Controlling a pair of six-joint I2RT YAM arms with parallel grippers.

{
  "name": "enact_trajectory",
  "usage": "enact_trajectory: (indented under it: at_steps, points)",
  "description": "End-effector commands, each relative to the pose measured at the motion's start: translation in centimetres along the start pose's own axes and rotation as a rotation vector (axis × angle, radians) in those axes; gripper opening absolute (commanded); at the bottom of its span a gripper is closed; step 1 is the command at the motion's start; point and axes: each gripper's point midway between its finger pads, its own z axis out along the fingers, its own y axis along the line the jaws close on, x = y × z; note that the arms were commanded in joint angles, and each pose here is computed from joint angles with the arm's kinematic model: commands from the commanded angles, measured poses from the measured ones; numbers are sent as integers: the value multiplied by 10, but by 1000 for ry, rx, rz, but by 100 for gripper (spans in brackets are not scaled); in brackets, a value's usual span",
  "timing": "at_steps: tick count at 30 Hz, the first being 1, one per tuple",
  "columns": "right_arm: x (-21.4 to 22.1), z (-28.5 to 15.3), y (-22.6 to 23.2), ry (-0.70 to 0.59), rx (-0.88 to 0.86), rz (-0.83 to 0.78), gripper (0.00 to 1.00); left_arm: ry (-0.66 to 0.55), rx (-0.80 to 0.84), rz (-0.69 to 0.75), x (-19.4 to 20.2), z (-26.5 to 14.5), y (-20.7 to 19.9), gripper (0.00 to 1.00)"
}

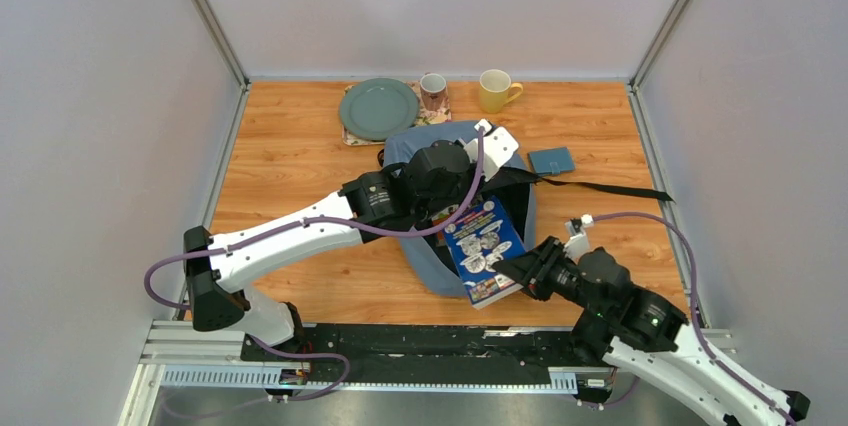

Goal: Pack the student bag
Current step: Place the book in the student bag.

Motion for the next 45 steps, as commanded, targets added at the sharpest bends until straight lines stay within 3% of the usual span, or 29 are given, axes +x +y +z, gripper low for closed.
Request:
enact_trajectory:
  at_steps: [1, 7, 10, 14, 18, 24, 27, 33, 39, 42, 45]
  points:
    - [-13, 4, 89, -31, -347, 114, 0, -167, 31, -86, -48, -23, 2, 0]
    - [-34, 34, 94, -60, -330, 142, 0, -167, 58, -98, -42, -29, -1, 0]
    - [-53, 59, 77, -47, -328, 261, 0, -167, 59, -103, -40, -31, -1, 0]
    - [-65, 93, 35, -27, -187, 356, 0, -166, 59, -104, -38, -32, -1, 0]
    - [-55, 102, 22, 23, -87, 311, 0, -160, 56, -103, -35, -31, -1, 0]
    - [-78, 102, 14, -125, -75, 308, 1, -167, 98, -129, -36, -30, -10, 0]
    - [-85, 113, 20, -127, -50, 289, 6, -178, 117, -151, -39, -30, -14, 0]
    - [-94, 148, 24, -127, -24, 272, 8, -178, 135, -172, -37, -29, -18, 0]
    - [-101, 163, 9, -220, 66, 184, 18, -159, 156, -193, -33, -25, -25, 0]
    - [-93, 171, -10, -189, 141, 142, 29, -166, 152, -200, -31, -25, -24, 0]
    - [-84, 171, -28, -149, 200, 98, 47, -159, 139, -206, -26, -26, -22, 0]
